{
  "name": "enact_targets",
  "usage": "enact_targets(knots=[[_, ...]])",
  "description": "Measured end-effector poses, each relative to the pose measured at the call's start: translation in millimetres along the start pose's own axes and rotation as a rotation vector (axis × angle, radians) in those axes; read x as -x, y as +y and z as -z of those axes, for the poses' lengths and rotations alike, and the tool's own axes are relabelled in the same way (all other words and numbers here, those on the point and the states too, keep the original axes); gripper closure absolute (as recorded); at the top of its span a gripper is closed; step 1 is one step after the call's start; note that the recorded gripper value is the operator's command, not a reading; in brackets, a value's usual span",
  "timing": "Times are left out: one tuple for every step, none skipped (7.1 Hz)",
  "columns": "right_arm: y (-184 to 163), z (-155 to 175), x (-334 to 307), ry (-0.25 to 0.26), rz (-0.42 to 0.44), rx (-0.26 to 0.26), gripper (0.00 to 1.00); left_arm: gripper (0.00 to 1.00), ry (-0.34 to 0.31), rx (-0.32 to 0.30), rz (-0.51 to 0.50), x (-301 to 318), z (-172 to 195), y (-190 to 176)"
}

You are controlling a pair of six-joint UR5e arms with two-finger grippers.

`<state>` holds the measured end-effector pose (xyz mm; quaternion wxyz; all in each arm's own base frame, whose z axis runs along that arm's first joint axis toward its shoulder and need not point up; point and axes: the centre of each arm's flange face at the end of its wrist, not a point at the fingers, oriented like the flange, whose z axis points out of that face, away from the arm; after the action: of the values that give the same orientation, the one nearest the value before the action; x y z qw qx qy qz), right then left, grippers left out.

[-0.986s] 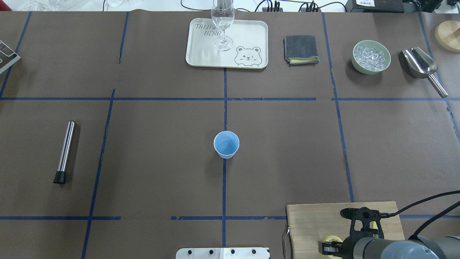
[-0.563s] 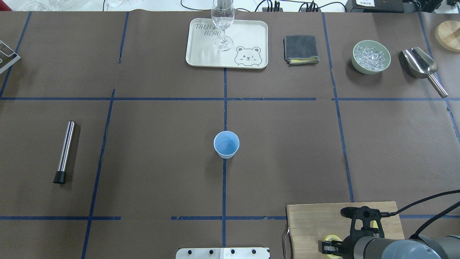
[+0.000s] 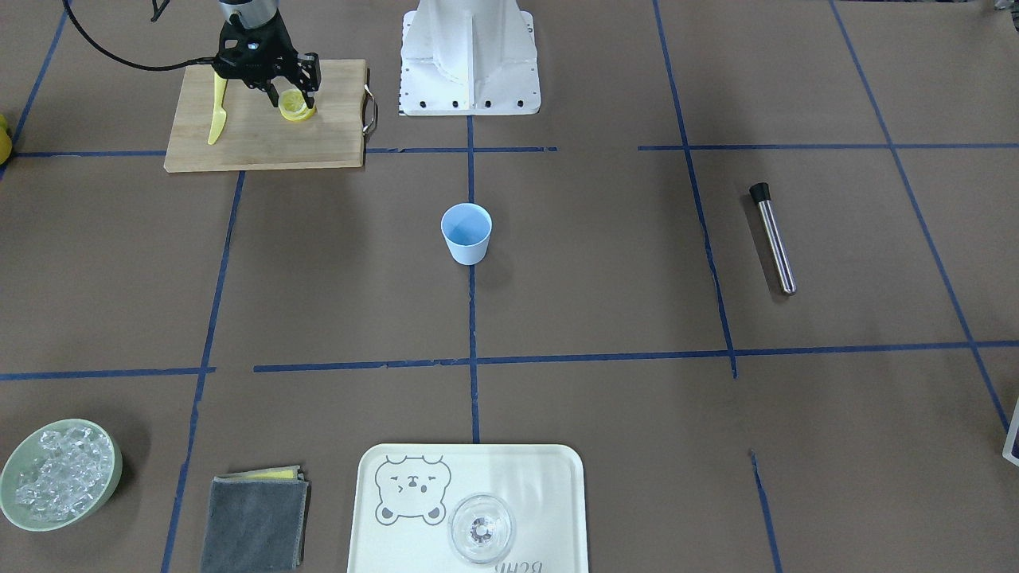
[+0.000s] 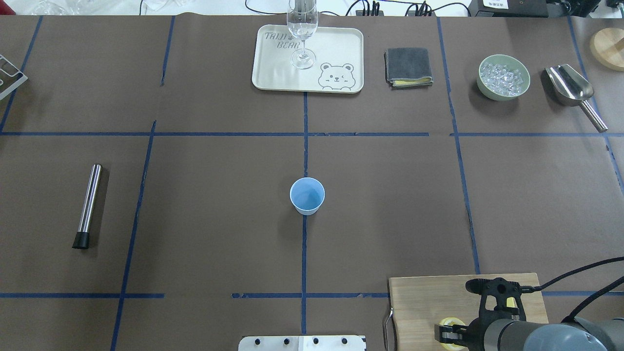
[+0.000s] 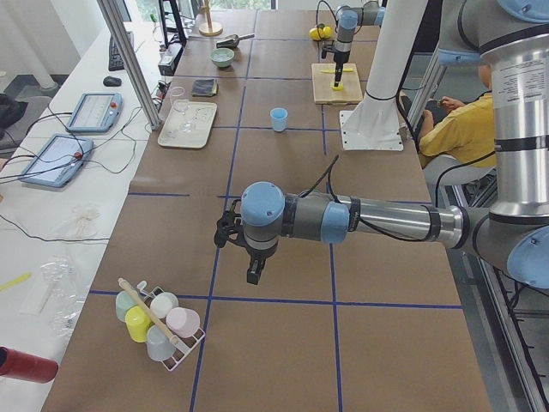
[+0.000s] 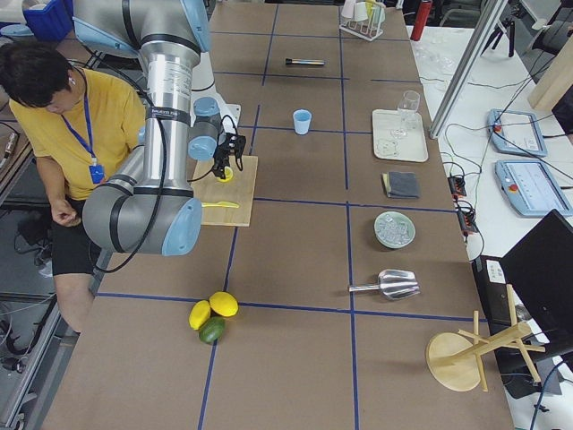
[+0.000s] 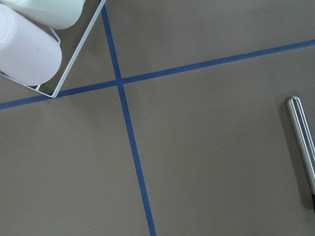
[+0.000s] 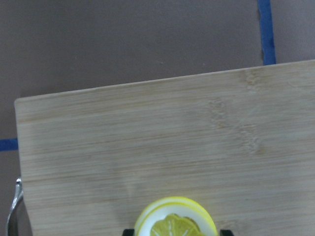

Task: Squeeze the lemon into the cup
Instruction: 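Close the right gripper on the lemon slice and lift it, then carry the lemon slice with the right gripper over the blue cup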

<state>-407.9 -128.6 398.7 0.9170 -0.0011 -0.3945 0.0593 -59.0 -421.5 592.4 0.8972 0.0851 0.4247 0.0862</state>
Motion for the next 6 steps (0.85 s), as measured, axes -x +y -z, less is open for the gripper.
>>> enact_targets(knots=[[0, 3, 0, 0.001, -0.004, -0.001, 0.36, 0.00, 0.000, 0.000, 0.000, 0, 0, 0], [-1, 9, 2, 0.004, -0.006, -0.002, 0.36, 0.00, 0.000, 0.000, 0.000, 0, 0, 0], [-3, 19, 5, 0.007, -0.009, -0.004, 0.36, 0.00, 0.000, -0.001, 0.000, 0, 0, 0], [-8, 28, 7, 0.005, -0.017, -0.012, 0.36, 0.00, 0.001, 0.000, -0.001, -1, 0, 0], [-16, 35, 11, -0.007, -0.033, -0.025, 0.36, 0.00, 0.001, 0.000, -0.001, -1, 0, 0], [-26, 42, 21, -0.033, -0.053, -0.039, 0.37, 0.00, 0.003, 0.000, -0.001, -1, 0, 0]])
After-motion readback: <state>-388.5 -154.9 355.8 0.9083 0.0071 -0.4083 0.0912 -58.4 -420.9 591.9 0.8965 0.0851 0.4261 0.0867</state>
